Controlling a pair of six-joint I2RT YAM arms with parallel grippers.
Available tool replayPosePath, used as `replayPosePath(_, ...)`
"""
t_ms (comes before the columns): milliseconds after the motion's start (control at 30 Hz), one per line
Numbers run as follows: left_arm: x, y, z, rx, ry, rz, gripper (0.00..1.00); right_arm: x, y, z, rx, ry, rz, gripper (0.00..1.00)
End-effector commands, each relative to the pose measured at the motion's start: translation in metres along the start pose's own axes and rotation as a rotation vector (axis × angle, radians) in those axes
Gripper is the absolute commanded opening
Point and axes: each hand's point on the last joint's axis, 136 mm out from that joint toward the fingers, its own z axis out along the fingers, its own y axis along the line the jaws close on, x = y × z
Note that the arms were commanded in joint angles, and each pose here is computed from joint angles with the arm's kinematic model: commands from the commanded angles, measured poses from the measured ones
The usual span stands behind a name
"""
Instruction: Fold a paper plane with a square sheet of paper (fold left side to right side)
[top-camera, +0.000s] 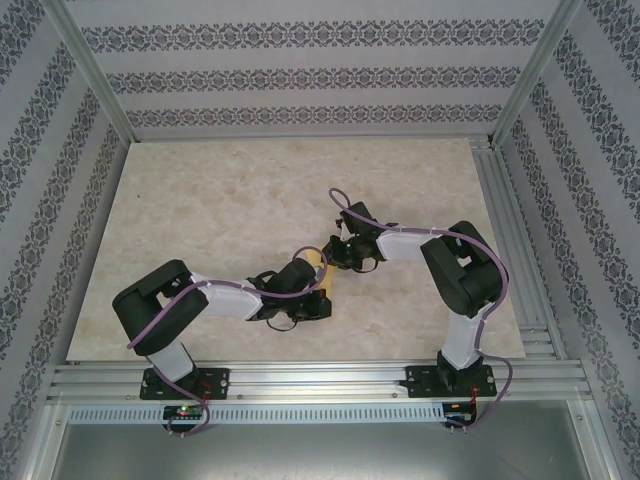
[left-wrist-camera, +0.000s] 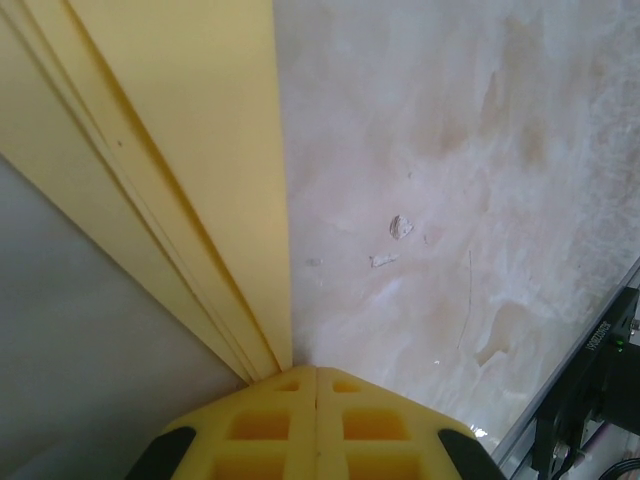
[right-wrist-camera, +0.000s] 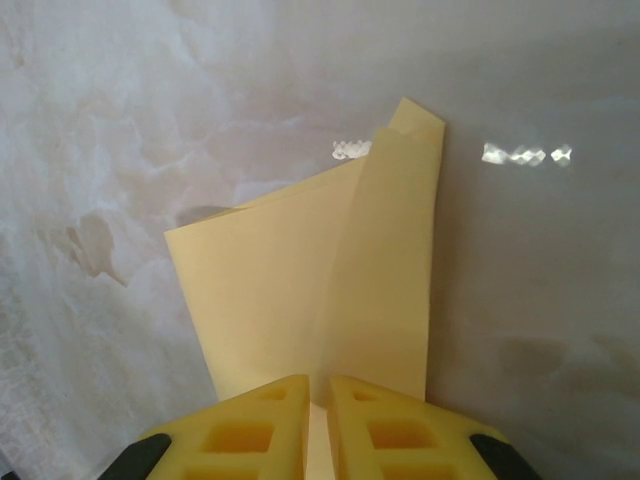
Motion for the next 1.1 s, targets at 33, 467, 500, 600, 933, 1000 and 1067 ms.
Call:
replayPosePath(33, 0.034, 0.018, -0.001, -0.056, 0.108, 0.004, 0.00, -0.002, -0.026, 0.009, 0.103, -0.013, 0.010, 0.15)
replayPosePath(467, -0.032, -0.035, -0.089, 0.048, -0.143, 0.088, 0.00, -0.029, 0.027, -0.023, -0.041, -0.098, -0.063, 0.15)
replayPosePath(500, -0.037, -0.035, -0.092, 0.055, -0.157, 0.085, 0.00, -0.031, 0.030, -0.026, -0.046, -0.103, -0.069, 0.15)
replayPosePath(600, -0.043, -0.045, -0.091, 0.097, -0.161, 0.090, 0.00, -0.033, 0.036, -0.034, -0.050, -0.116, -0.074, 0.15)
replayPosePath(933, -0.047, -0.042, -0.061, 0.126, -0.151, 0.053, 0.03, -0.033, 0.023, -0.061, -0.018, -0.164, -0.054, 0.16)
replayPosePath(1000, -0.050, -0.039, -0.060, 0.102, -0.159, 0.051, 0.09, -0.032, 0.015, -0.072, 0.000, -0.183, -0.049, 0.16)
replayPosePath(1067, -0.053, -0.034, -0.060, 0.059, -0.164, 0.048, 0.11, -0.030, 0.005, -0.082, 0.036, -0.198, -0.049, 0.18)
